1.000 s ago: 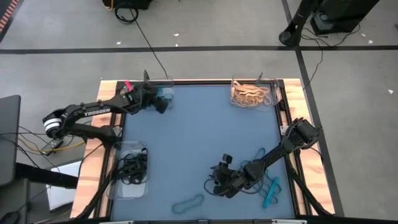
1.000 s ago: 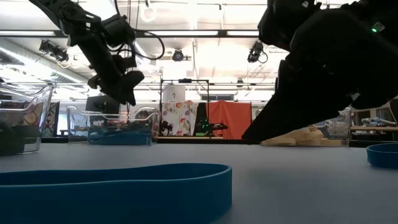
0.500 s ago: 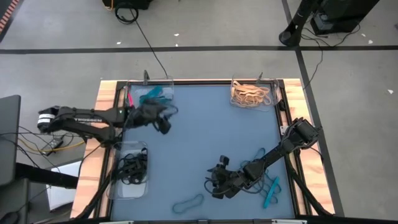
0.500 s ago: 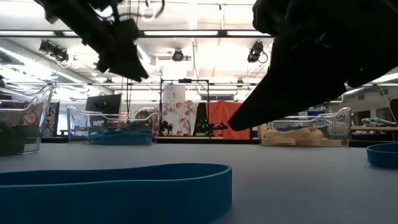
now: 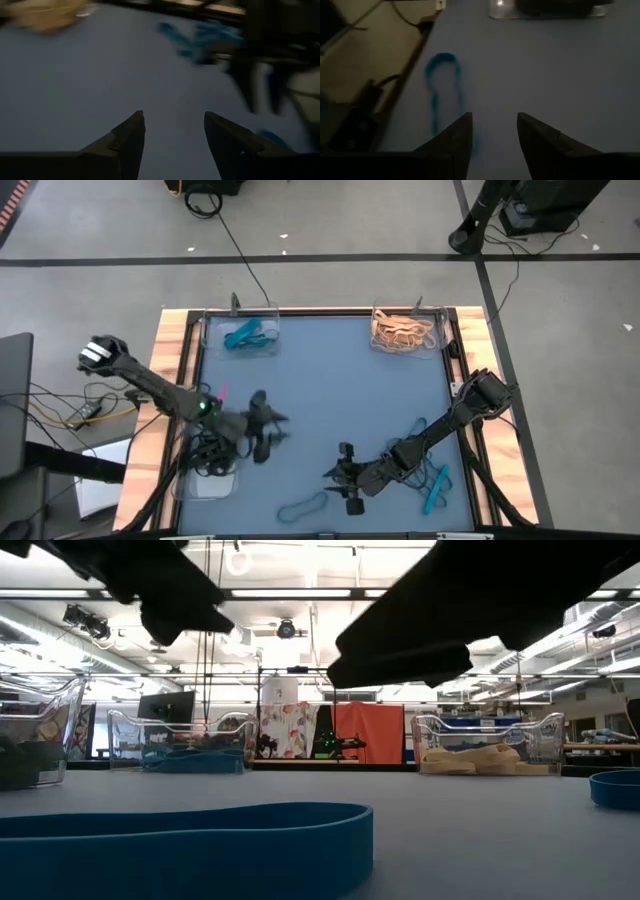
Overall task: Sort rubber bands into baskets
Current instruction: Put the blue rubber band into the top left transparent bin
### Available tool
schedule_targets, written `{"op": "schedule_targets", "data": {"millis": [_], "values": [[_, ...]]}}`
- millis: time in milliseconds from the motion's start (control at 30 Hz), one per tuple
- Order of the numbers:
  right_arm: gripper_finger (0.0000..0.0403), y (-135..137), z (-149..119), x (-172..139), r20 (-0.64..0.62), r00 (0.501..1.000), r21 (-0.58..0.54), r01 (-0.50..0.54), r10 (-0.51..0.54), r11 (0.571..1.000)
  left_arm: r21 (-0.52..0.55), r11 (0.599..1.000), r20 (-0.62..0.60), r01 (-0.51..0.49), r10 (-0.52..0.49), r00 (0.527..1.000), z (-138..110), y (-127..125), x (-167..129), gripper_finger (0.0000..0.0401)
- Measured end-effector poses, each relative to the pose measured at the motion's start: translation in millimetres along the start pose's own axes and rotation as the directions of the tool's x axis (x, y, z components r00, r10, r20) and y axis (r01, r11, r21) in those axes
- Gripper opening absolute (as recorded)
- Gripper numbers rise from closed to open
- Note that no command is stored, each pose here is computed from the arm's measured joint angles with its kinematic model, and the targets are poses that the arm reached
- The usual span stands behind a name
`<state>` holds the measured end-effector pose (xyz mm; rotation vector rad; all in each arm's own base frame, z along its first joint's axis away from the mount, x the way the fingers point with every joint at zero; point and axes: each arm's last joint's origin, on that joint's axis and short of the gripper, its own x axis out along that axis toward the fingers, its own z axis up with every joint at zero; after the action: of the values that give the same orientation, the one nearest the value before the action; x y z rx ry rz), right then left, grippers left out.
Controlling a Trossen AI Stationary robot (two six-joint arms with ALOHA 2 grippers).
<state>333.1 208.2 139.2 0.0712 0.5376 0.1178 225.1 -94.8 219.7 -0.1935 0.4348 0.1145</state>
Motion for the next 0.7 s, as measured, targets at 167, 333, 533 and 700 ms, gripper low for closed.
{"op": "schedule_targets", "data": {"millis": [167, 333, 533, 700], "values": [[0.0173, 9.8, -1.3, -3.0, -0.005, 0.996, -0.002, -0.084, 0.084, 0.996, 0.093, 0.968, -0.045, 0.232, -0.229, 0.972, -25.8, -41.4, 10.6, 0.0207], [0.0177, 20.2, -5.2, -7.8, -0.001, 0.996, 0.024, -0.087, 0.087, 0.996, 0.094, 0.946, -0.018, 0.311, -0.31, 0.95, -50.2, -68.7, 22.9, 0.0207], [0.0172, 24.4, -8.1, -10.3, -0.001, 0.998, 0.145, -0.058, 0.059, 0.988, 0.102, 0.942, -0.038, 0.321, -0.319, 0.947, -71.2, -89.8, 40.2, 0.0207], [0.0172, 21.3, -9.4, -9.6, -0.012, 1.0, 0.161, -0.022, 0.024, 0.987, 0.154, 0.929, -0.1, 0.336, -0.324, 0.941, -87.3, -101.9, 56.1, 0.0207]]}}
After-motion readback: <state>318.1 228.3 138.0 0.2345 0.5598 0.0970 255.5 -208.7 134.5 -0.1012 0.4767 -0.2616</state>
